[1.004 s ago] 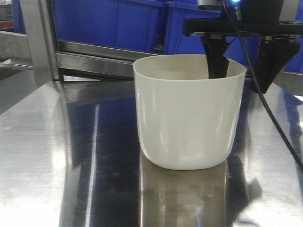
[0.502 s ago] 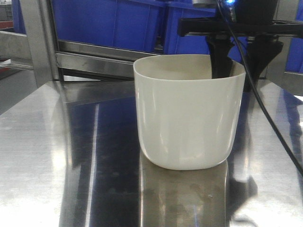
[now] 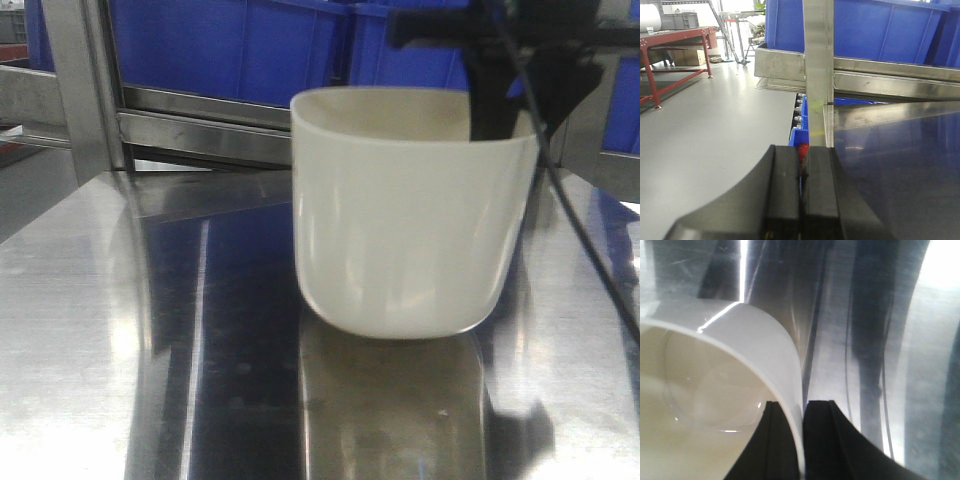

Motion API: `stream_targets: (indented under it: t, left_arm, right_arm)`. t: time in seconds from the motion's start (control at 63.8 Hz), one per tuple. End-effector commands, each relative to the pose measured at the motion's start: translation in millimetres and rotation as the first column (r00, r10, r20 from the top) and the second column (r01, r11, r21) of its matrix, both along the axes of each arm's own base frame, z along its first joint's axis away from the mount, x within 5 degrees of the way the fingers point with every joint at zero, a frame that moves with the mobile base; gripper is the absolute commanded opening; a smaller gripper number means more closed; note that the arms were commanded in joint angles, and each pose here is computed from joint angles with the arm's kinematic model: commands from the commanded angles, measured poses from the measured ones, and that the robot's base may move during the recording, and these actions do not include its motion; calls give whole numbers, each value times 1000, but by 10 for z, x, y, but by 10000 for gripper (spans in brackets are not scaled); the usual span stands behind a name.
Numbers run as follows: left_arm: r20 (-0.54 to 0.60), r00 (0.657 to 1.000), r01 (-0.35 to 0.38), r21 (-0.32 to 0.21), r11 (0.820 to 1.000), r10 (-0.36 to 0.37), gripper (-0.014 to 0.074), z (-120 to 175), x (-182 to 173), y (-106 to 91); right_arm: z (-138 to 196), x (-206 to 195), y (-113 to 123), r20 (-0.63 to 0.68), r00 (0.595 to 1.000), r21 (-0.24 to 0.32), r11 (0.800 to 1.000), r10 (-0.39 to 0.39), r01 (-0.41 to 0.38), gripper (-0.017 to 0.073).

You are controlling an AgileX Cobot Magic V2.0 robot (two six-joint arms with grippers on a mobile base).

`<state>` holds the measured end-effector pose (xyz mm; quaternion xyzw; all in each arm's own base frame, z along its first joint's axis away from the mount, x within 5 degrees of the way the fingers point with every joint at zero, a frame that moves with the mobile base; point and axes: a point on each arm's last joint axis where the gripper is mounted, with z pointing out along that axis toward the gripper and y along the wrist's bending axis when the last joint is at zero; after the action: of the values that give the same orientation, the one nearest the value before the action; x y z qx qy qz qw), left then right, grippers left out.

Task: Move white bin to right shelf second layer
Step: 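Lift the white bin off the table with the right gripper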

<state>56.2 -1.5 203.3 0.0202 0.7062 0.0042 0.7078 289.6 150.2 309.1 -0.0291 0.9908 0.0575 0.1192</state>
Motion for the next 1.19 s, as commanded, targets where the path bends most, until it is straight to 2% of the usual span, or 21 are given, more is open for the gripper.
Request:
stream_targets:
  t: [0.0, 0.345, 0.549, 0.8, 1.176]
  left_arm:
    - [63, 998, 0, -10, 1000, 0, 85, -39, 2, 2]
    - [63, 998, 0, -10, 1000, 0, 85, -39, 2, 2]
    - [63, 998, 0, -10, 1000, 0, 85, -39, 2, 2]
    - [63, 998, 0, -10, 1000, 0, 85, -39, 2, 2]
    - [63, 998, 0, -10, 1000, 0, 85, -39, 2, 2]
  right_arm:
    - [305, -258, -172, 100, 995, 29, 1000, -7, 4, 59]
    - [396, -1129, -617, 160, 987, 62, 998, -11, 1, 59]
    - [325, -1587, -851, 177, 984, 77, 997, -24, 10, 59]
    - [236, -1800, -961, 217, 976, 97, 995, -28, 7, 59]
    - [248, -1818, -971, 225, 974, 101, 995, -29, 7, 59]
